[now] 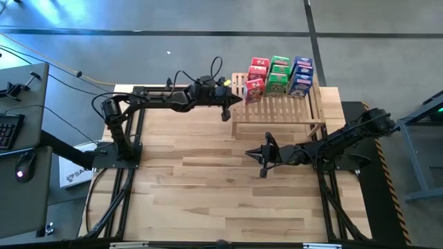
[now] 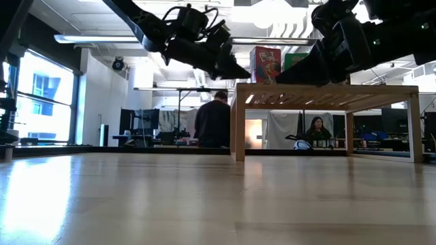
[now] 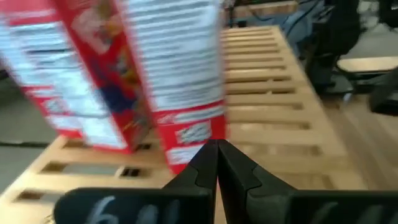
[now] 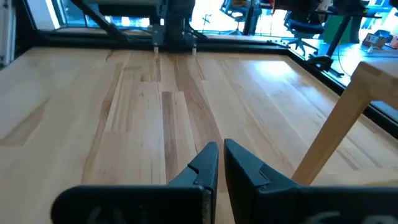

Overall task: Stack cereal on shelf
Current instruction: Put the red cereal box on the shelf aligned with other red cereal box

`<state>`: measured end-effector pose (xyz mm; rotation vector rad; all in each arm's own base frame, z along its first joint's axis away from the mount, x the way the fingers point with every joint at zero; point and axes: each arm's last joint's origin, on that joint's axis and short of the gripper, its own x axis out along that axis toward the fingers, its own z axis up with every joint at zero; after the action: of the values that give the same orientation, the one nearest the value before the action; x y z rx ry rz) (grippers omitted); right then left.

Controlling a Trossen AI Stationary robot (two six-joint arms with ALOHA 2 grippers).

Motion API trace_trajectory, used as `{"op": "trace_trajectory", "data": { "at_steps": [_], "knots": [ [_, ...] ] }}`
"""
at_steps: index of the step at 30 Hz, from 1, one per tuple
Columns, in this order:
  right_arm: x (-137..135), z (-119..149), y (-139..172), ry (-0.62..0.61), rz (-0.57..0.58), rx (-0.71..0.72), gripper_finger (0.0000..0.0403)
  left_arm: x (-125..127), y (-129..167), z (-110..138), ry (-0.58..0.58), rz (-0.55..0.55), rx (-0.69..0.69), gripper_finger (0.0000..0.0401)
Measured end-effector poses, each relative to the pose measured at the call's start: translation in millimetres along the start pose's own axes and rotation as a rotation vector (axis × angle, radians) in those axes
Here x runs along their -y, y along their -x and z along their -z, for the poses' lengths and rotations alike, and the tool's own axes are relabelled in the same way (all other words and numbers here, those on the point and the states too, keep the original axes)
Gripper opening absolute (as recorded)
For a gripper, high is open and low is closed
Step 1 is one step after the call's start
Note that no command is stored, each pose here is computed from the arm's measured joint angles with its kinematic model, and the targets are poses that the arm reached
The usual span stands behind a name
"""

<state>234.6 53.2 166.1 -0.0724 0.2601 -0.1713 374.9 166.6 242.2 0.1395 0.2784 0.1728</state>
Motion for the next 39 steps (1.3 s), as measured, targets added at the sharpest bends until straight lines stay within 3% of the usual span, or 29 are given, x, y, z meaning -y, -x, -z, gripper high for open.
{"op": "trace_trajectory", "data": {
  "at_steps": [5, 21, 39],
  "knots": [
    [0, 0, 0, -0.002, -0.008, 0.003, 0.0015, 7, -7, 0, -0.019, -0.012, 0.037, 0.0000],
    [0, -1, 0, -0.003, 0.001, 0.007, 0.0015, -17, -13, 9, 0.028, -0.097, 0.097, 0.0000],
    [0, 0, 0, 0.002, -0.003, -0.004, 0.0015, -12, -10, 8, 0.034, 0.065, 0.042, 0.0000]
  ]
}}
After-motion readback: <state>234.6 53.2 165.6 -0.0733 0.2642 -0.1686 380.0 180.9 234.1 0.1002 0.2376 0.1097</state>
